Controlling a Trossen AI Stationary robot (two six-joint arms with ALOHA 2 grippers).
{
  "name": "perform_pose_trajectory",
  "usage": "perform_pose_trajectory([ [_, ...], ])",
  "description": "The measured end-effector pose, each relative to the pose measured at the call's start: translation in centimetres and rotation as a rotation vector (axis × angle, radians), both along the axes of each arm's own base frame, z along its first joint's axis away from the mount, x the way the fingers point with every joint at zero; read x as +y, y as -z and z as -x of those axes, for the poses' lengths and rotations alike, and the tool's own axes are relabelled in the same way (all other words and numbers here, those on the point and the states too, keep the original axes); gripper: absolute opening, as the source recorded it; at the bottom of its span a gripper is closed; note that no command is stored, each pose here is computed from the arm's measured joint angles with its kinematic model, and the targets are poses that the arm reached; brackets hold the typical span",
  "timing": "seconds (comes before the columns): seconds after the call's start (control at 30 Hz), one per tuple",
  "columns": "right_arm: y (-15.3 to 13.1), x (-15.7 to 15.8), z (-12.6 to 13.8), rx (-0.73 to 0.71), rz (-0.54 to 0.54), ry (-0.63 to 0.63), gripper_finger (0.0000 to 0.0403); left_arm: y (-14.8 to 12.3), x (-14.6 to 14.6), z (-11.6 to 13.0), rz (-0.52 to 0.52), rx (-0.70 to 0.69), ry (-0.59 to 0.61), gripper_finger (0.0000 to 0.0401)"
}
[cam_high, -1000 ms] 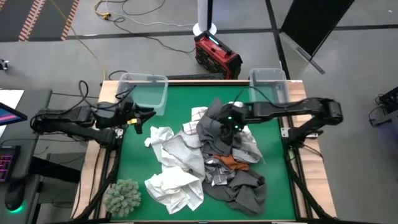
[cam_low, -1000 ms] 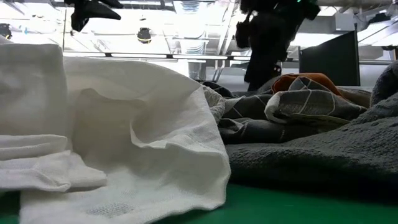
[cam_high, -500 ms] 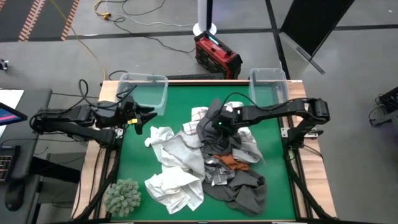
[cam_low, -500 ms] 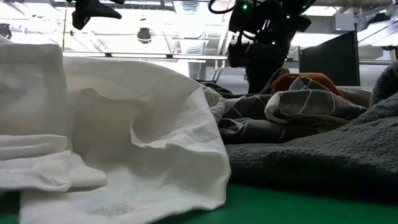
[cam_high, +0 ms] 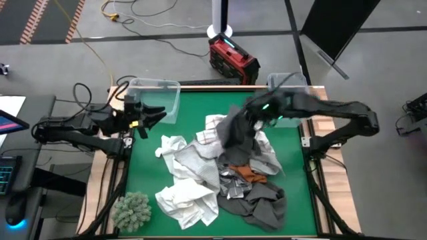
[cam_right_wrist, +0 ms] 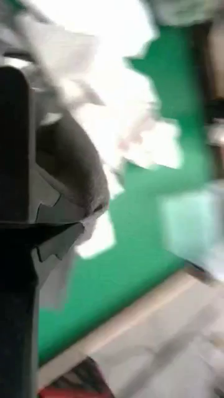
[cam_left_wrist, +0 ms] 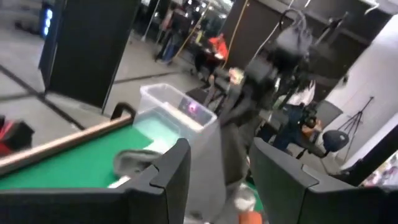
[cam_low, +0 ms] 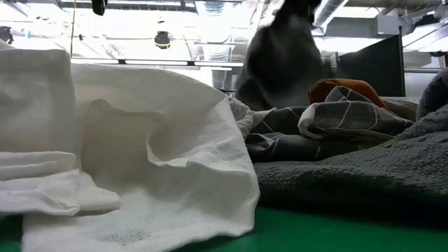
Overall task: Sort towels by color in basket
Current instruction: Put the dark gray towel into the right transparent bin
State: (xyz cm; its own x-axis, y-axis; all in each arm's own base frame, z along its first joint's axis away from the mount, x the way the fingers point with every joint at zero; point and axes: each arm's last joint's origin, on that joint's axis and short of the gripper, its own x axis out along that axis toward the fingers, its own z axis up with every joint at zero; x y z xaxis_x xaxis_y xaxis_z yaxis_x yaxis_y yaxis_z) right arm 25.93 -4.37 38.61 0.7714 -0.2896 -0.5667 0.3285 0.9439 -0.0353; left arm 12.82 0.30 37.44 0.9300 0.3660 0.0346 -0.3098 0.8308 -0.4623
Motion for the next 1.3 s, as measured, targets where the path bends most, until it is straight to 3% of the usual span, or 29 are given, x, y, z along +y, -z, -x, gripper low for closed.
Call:
perform_pose_trajectory([
  [0.3,-12.7,-0.3,9.5,-0.517,0.360,0.163,0.0016,0.0,0.0,0.0,-0.010,0.000,-0.005,0.0155],
  [0.4,-15.2,-0.2,12.7,-0.587,0.503,0.271,0.0016,-0.1,0.0,0.0,-0.009,-0.003,-0.008,0.0155],
  [0.6,-16.4,-0.3,16.5,-0.418,0.669,0.516,0.0016,-0.1,0.0,0.0,0.005,-0.010,-0.007,0.0155],
  [0.77,-16.8,-0.7,17.4,-0.320,0.736,0.680,0.0017,0.0,0.0,-0.1,0.006,-0.007,-0.007,0.0155],
  [1.0,-16.7,-1.5,17.7,-0.224,0.777,0.793,0.0020,0.1,0.0,-0.4,0.013,-0.001,-0.007,0.0155],
  [1.17,-14.4,-2.0,17.1,-0.115,0.646,0.785,0.0020,0.1,0.0,-0.4,0.019,-0.003,-0.007,0.0155],
  [1.3,-11.6,-2.7,16.3,0.072,0.504,0.790,0.0020,0.1,0.0,-0.4,0.019,-0.003,-0.006,0.0155],
])
